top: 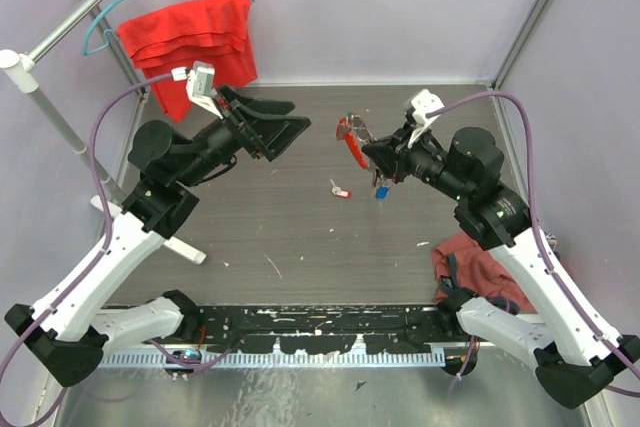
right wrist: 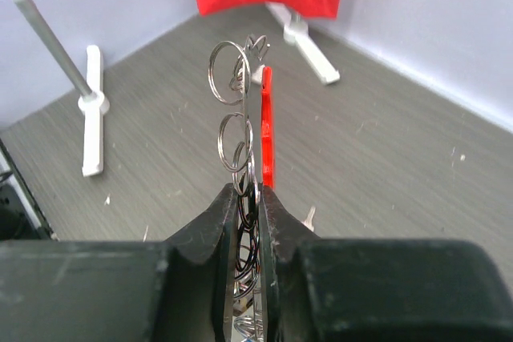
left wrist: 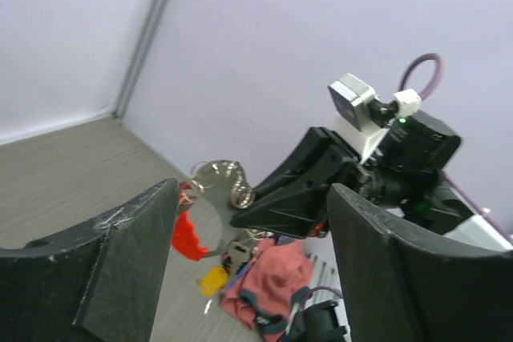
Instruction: Put the keys on the keyring
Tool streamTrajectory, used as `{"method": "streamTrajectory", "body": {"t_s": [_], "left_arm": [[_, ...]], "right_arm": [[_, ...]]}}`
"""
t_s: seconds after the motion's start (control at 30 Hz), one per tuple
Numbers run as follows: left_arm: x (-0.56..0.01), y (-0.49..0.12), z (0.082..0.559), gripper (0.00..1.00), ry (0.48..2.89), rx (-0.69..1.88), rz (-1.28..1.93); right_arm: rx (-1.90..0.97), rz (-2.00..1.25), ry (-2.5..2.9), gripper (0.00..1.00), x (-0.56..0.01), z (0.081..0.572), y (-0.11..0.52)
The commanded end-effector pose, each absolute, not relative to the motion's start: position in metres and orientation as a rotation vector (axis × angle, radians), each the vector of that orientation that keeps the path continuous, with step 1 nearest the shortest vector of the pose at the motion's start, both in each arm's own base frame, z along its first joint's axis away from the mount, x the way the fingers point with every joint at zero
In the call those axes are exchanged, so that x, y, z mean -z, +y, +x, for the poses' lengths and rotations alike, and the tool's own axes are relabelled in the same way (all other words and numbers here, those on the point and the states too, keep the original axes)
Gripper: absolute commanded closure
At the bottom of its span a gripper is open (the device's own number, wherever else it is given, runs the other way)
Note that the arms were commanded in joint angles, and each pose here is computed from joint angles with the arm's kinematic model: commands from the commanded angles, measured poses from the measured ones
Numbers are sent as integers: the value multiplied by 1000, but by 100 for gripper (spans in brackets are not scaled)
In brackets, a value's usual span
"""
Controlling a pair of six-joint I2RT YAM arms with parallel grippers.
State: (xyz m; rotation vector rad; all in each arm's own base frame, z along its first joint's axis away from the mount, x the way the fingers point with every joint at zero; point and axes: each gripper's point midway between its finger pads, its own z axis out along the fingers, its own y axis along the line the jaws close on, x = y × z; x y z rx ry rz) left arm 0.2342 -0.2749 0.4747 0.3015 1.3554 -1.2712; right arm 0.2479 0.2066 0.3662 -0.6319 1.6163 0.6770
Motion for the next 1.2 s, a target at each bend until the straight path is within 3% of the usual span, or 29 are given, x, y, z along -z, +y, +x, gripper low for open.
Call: {"method": "streamTrajectory", "body": {"t_s": [0.0, 0.53, 1.17], "left_arm": [[-515, -287, 206, 22, 1167, 1432, 410], [-531, -332, 198, 49, 1149, 1595, 545], [-509, -351, 222, 41, 1246, 1596, 489]], "right_arm": [[-695, -551, 1322, 99, -448, 247, 205], [-724, -572, 1192, 99, -490, 237, 208], [-757, -605, 1176, 99, -491, 232, 214]]}}
